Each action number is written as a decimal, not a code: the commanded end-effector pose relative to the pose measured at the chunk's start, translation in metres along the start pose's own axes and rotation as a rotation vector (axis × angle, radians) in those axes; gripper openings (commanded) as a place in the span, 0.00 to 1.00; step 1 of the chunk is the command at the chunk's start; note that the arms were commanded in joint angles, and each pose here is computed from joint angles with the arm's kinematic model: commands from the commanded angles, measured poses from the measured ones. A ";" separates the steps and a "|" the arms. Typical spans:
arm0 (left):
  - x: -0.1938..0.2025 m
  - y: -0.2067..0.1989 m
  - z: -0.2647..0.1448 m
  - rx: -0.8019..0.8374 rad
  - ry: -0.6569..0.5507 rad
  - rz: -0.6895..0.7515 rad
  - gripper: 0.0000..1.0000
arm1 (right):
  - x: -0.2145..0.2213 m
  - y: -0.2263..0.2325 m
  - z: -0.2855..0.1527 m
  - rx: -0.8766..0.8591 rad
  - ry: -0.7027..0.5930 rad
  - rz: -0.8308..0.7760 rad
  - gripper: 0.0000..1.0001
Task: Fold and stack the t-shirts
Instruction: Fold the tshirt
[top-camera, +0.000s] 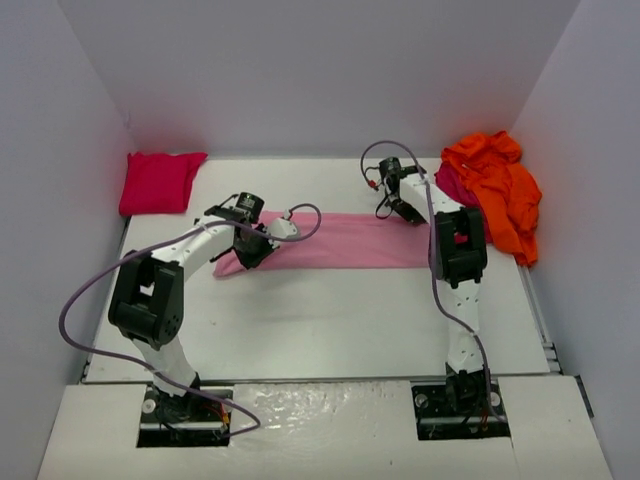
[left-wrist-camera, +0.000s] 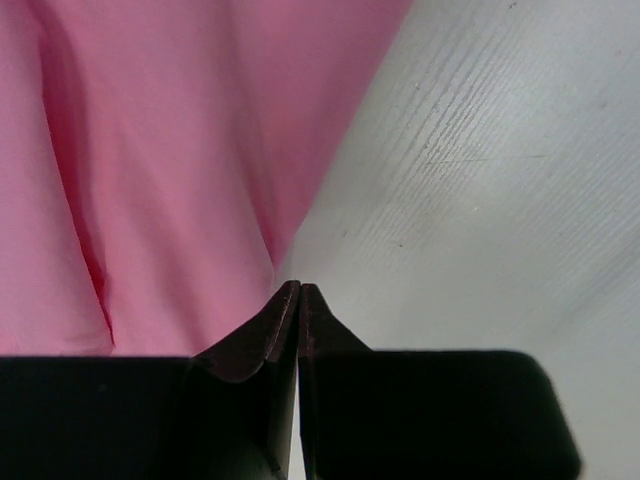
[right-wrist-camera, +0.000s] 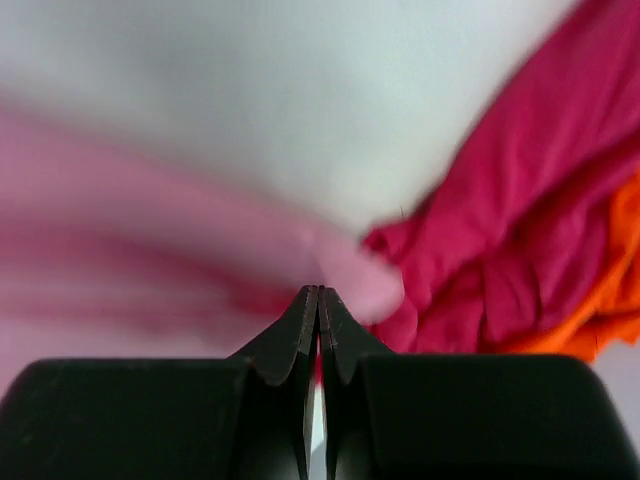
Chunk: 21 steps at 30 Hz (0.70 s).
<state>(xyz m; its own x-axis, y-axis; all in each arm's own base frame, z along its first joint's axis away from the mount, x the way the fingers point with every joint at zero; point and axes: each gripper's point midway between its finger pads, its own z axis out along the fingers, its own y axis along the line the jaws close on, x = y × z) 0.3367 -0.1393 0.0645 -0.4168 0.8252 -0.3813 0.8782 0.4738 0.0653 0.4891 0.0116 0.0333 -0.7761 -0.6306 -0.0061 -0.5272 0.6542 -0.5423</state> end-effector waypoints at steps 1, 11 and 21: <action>-0.010 0.008 -0.026 -0.057 -0.059 0.007 0.00 | 0.026 -0.029 -0.081 0.010 -0.098 0.065 0.00; 0.018 0.036 -0.050 -0.184 0.000 -0.141 0.33 | 0.064 0.028 -0.090 -0.210 -0.094 0.022 0.01; 0.046 0.050 -0.057 -0.270 0.069 -0.250 0.34 | 0.078 0.088 -0.065 -0.399 -0.014 -0.065 0.00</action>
<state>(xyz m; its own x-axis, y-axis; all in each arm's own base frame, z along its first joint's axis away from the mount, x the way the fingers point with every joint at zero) 0.3414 -0.0699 0.0750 -0.6153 0.7246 -0.3103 0.7189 0.6773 0.1562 0.3778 0.0374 0.0588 -0.7425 -0.6682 -0.0460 -0.6369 0.7257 -0.2603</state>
